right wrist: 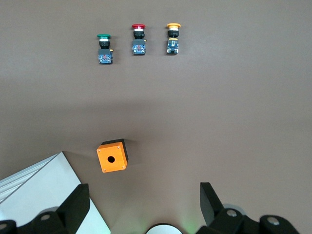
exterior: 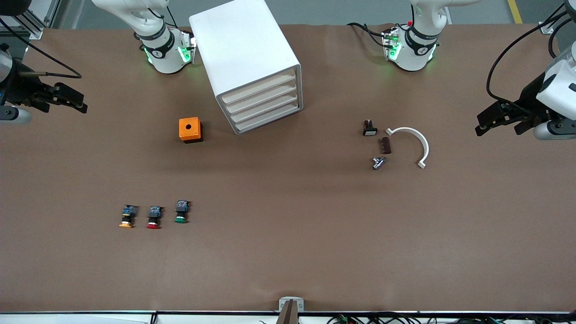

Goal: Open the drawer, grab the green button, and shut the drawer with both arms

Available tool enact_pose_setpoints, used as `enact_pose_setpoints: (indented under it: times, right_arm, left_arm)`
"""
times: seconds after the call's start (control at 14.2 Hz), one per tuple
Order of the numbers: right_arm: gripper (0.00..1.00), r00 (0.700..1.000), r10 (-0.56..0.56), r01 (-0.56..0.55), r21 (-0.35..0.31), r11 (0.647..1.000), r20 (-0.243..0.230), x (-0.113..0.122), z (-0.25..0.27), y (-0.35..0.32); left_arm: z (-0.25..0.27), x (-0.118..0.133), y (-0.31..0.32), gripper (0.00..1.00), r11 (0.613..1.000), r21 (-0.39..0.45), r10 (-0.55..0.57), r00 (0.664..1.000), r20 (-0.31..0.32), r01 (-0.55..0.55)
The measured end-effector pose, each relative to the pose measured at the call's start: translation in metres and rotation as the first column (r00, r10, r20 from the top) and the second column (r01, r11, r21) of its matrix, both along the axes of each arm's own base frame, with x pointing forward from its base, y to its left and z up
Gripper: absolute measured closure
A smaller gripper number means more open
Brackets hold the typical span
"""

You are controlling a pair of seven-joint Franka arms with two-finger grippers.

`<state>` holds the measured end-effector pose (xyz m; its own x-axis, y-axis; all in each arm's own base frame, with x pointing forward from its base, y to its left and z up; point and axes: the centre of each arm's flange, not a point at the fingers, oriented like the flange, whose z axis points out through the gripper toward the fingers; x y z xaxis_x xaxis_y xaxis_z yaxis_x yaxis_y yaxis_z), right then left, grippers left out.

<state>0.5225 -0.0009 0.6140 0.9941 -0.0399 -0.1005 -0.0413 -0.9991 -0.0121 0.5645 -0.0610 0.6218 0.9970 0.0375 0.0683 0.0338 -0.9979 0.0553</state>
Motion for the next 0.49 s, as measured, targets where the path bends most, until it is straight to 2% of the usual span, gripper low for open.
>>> enact_pose_setpoints:
  times: [0.49]
  right_arm:
    - [0.0,1.0,-0.002,0.002,0.0,1.0,0.01,0.001,0.001,-0.001]
  left_arm:
    - [0.012,0.001,0.006,0.0,1.0,0.0,0.01,1.0,0.026,-0.01]
